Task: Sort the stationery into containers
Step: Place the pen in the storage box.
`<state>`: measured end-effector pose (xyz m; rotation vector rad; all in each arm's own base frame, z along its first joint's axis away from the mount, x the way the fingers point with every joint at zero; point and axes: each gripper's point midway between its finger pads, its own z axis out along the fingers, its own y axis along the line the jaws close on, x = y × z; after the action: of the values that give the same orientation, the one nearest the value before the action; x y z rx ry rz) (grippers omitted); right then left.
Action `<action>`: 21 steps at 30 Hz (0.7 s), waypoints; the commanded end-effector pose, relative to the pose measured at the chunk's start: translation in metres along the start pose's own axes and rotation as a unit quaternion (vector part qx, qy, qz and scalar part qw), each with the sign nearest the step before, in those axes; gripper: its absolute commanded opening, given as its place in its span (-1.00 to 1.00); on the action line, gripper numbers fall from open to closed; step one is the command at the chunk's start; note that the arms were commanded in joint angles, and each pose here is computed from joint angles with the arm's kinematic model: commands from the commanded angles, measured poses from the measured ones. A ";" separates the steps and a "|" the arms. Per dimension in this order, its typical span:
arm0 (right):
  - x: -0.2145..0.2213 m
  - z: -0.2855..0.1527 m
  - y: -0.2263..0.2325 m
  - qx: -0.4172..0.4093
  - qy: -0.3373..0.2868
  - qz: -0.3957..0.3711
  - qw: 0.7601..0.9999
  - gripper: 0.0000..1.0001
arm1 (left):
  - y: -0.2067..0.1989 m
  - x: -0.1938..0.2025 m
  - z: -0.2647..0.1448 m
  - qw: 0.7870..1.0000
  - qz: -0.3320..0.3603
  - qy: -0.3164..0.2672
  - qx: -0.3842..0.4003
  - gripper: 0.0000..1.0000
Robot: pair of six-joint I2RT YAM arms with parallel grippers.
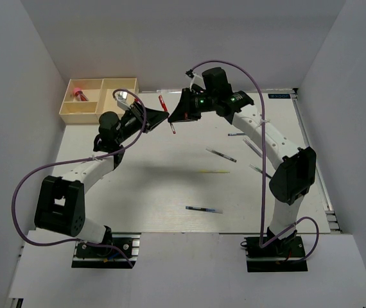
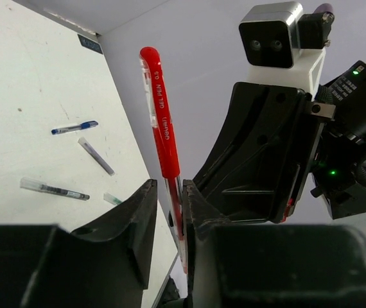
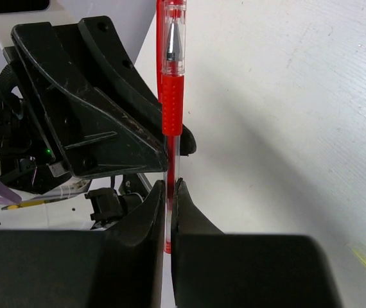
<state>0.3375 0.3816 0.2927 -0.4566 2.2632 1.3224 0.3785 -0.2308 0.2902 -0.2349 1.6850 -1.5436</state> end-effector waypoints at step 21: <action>-0.024 -0.041 -0.017 0.005 -0.047 -0.053 0.997 0.78 | 0.032 -0.051 -0.017 0.986 0.121 -0.013 -0.110 -1.00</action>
<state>0.3433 0.3728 0.2874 -0.4999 2.2252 1.3360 0.3956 -0.2075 0.2680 -0.2676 1.7809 -1.4014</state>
